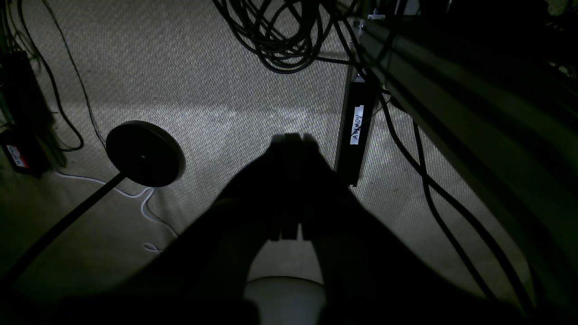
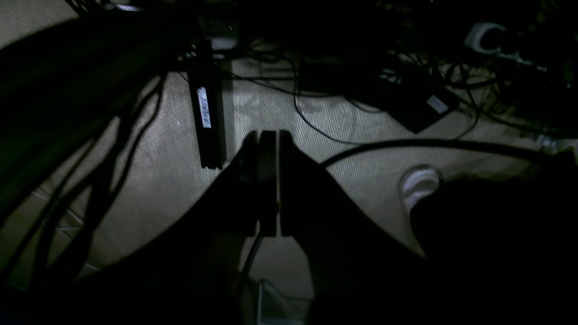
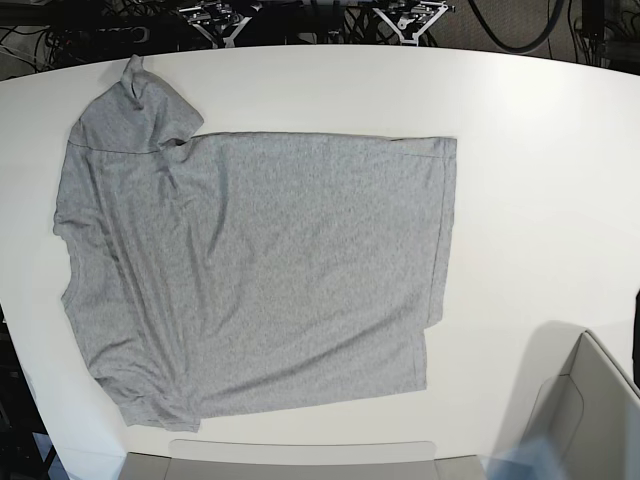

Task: Fold the T-shirt properly

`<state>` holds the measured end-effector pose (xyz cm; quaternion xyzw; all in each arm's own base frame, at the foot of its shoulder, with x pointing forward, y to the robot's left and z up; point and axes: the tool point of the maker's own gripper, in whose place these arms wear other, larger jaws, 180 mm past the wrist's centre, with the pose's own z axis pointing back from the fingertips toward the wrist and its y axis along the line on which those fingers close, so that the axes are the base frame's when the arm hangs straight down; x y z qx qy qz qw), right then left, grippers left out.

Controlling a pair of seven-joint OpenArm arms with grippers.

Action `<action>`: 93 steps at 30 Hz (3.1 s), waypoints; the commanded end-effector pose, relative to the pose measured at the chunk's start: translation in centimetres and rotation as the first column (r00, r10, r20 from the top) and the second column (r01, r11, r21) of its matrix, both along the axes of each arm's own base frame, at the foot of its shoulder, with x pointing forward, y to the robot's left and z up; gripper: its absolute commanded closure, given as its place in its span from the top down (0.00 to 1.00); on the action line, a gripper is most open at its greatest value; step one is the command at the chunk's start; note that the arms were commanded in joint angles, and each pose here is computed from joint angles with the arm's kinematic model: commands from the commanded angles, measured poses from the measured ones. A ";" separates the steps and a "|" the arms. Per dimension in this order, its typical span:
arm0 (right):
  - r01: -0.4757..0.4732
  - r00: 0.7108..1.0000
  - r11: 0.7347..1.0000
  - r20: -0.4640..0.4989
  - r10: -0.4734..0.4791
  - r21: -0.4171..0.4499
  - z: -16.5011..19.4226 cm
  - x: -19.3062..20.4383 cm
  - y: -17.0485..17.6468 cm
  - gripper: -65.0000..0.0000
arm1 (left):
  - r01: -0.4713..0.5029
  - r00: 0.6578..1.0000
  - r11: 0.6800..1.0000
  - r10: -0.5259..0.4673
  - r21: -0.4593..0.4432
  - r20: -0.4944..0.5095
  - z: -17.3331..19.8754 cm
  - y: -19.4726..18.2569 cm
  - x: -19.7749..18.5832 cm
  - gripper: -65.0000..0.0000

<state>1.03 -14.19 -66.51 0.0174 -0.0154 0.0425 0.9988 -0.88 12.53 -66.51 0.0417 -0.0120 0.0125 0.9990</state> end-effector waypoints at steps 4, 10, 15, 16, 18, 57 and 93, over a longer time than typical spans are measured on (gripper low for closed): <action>-0.003 1.000 1.000 -0.019 0.003 -0.008 0.0 -1.5 -0.6 0.00 | 0.002 1.000 1.000 -0.002 -0.001 0.003 0.0 -0.3 0.0 0.00; -0.003 1.000 1.000 -0.026 0.003 -0.004 0.0 -2.3 -0.3 0.00 | 0.002 1.000 1.000 -0.002 -0.001 0.004 0.0 -0.3 0.1 0.00; -0.003 0.999 1.000 -0.034 0.003 -0.009 0.0 -2.8 -0.7 0.00 | -0.004 1.000 1.000 0.004 0.000 -0.002 0.0 -0.2 -0.4 0.00; -0.002 0.999 1.000 -0.034 0.001 -0.009 0.0 -2.8 -0.7 0.00 | -0.004 1.000 1.000 0.004 0.000 -0.002 0.0 -0.2 -0.4 0.00; 0.001 0.999 1.000 -0.037 -0.002 -0.009 0.0 -3.0 -0.7 0.00 | -0.005 1.000 1.000 0.005 0.000 -0.004 0.0 -0.2 -0.5 0.00; -0.048 0.998 0.998 0.036 0.049 -0.029 2.1 -8.1 -3.4 0.00 | 0.033 0.994 0.991 -0.046 0.128 0.100 2.8 7.7 -7.6 0.00; 0.004 0.841 0.992 0.537 -0.071 0.124 22.9 -2.8 0.1 0.00 | -0.213 0.813 0.960 0.071 0.182 0.578 27.6 14.4 -2.2 0.00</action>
